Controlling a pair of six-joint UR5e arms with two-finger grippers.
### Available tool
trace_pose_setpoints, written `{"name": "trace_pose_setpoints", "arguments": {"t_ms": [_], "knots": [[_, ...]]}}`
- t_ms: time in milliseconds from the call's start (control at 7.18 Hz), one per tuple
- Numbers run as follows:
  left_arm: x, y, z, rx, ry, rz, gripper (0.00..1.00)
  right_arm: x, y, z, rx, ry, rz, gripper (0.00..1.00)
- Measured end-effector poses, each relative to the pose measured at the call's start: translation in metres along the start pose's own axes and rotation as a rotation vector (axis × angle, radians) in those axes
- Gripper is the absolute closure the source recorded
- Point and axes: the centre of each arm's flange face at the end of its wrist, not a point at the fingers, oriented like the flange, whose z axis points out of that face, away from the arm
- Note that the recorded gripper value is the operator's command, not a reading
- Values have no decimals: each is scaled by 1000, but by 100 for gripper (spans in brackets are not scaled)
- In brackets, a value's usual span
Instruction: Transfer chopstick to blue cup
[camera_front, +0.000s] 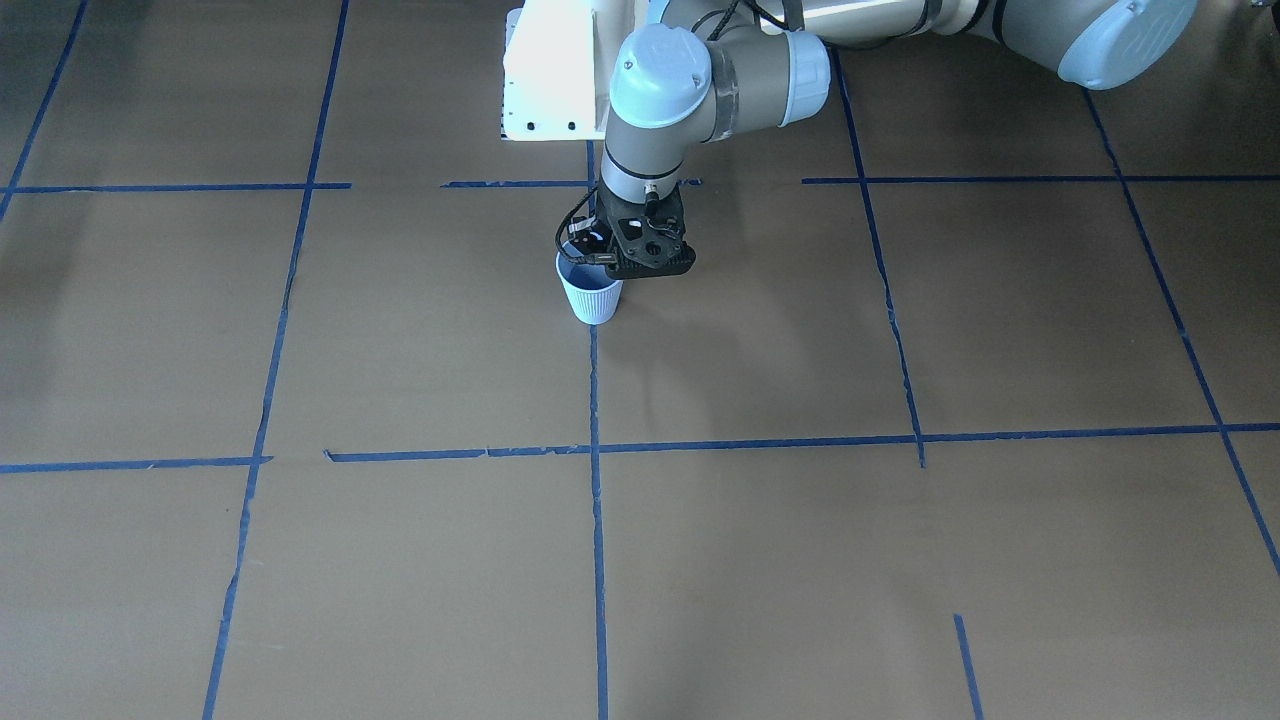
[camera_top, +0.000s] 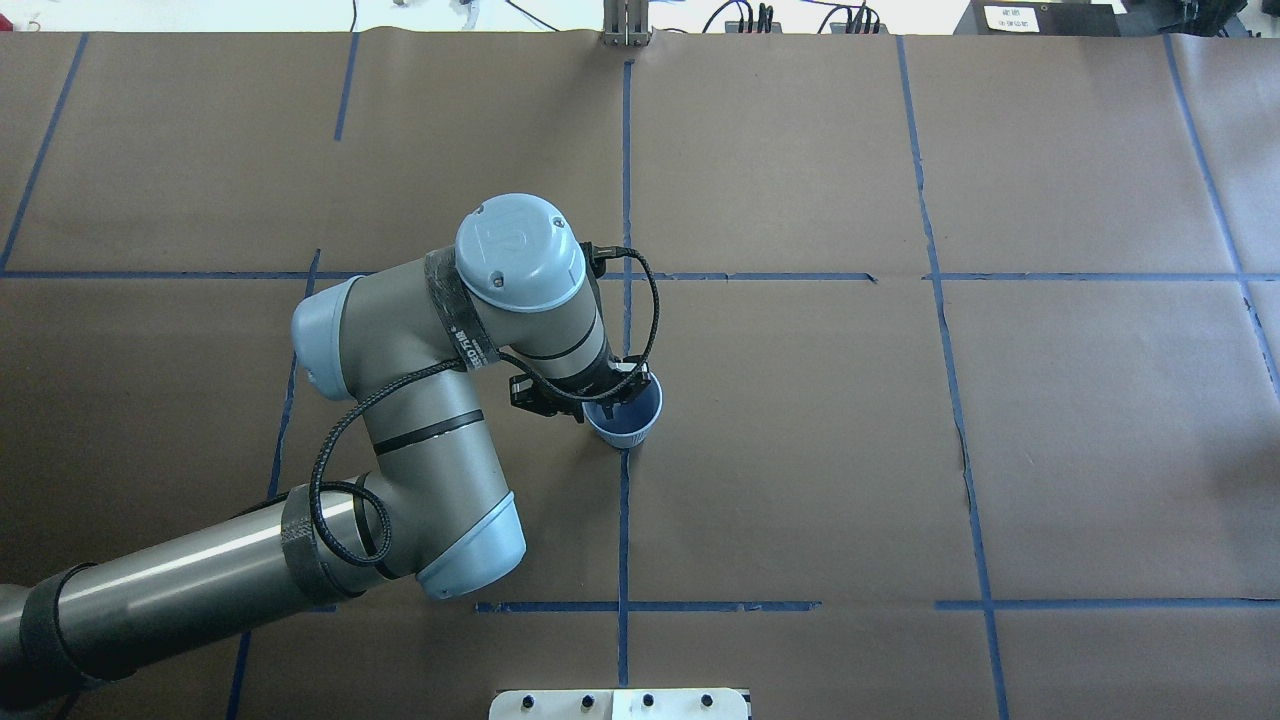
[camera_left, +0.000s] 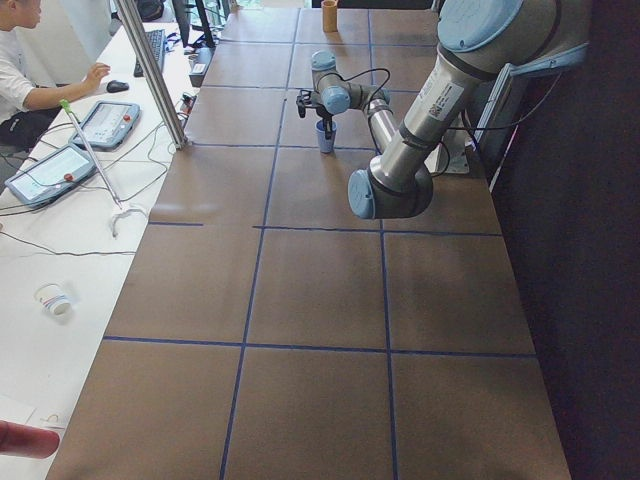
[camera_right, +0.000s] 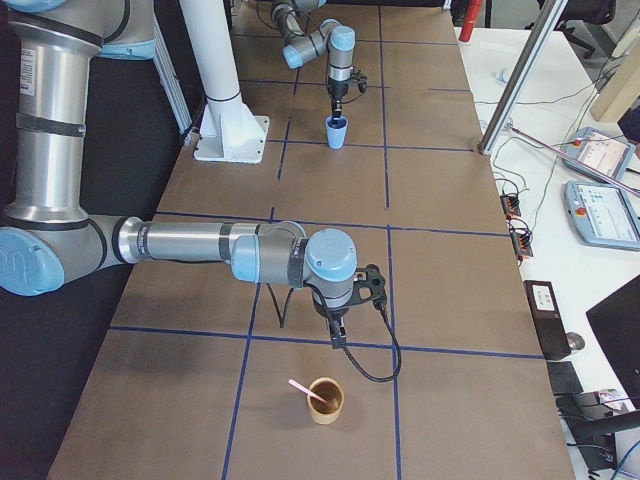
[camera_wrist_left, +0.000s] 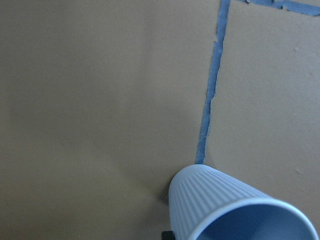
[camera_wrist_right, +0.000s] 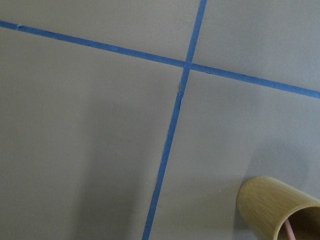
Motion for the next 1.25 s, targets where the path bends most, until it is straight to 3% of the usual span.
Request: {"name": "trace_pose_setpoints", "arguments": {"t_ms": [279, 557, 975, 1254], "knots": [[0, -7, -35, 38, 48, -2, 0, 11, 4, -2, 0, 15, 29, 2], [-9, -22, -71, 84, 90, -16, 0, 39, 20, -9, 9, 51, 175, 2], [-32, -30, -99, 125, 122, -39, 0, 91, 49, 32, -70, 42, 407, 7], [-49, -29, -106, 162, 124, -40, 0, 100, 60, 43, -97, 38, 448, 14]]}}
